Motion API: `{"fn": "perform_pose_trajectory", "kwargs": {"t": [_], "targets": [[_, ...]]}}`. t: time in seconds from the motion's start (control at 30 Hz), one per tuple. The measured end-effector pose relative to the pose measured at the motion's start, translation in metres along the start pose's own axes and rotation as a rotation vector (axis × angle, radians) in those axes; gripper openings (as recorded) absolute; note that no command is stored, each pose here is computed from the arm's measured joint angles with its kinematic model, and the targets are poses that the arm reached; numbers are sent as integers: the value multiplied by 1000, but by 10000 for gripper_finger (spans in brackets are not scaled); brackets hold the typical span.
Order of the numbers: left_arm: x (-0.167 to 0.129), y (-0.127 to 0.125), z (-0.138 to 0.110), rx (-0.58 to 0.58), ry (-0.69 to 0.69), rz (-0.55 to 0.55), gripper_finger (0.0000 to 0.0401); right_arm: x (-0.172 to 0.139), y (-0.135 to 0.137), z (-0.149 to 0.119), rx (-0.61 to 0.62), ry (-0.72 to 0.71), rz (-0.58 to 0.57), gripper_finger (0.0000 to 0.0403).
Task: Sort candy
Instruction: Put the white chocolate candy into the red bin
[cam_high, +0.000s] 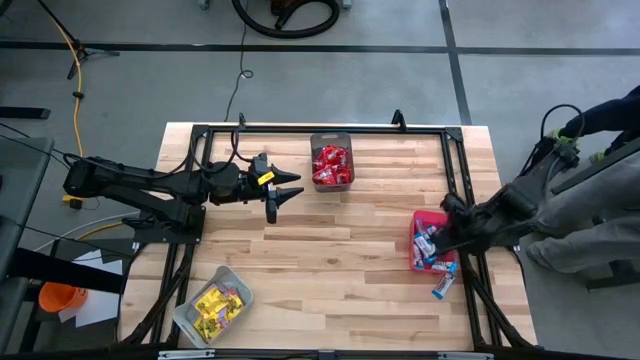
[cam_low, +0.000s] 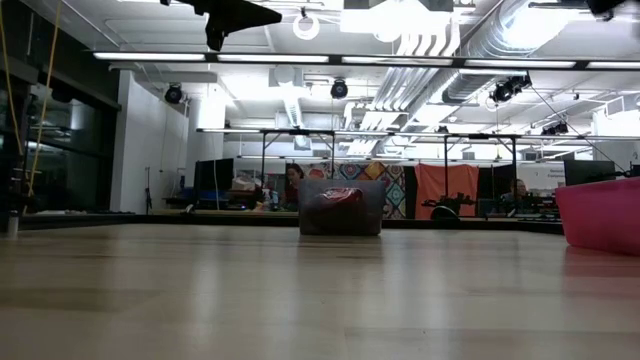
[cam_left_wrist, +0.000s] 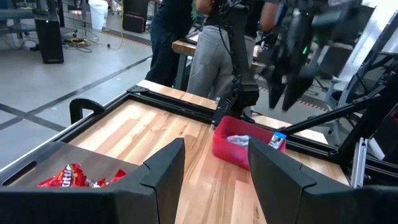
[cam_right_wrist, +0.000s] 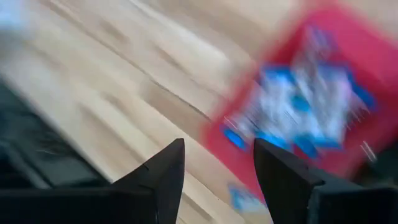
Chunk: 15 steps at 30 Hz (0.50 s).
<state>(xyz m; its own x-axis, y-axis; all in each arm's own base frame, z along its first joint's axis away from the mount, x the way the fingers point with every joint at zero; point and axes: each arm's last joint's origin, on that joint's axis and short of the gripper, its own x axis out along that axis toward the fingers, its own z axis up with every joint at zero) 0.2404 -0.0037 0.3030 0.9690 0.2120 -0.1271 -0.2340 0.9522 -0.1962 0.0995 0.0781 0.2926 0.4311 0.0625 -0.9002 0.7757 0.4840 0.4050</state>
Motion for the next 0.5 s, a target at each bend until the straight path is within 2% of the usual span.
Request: {"fn": "perform_pose_trajectory", "kwargs": {"t": [0.17,0.27,0.4,0.5], "targets": [[0,0,0,2,4,0,165,-49,34,16,-82,-310,284,185],[0,0,0,3,4,0,165,-65,61,22,-203,-416,381,185],[0,0,-1,3,6,1,165,-60,95,25,-395,-366,370,185],[0,0,-1,4,8,1,165,-49,115,26,-472,-281,340,185]]}}
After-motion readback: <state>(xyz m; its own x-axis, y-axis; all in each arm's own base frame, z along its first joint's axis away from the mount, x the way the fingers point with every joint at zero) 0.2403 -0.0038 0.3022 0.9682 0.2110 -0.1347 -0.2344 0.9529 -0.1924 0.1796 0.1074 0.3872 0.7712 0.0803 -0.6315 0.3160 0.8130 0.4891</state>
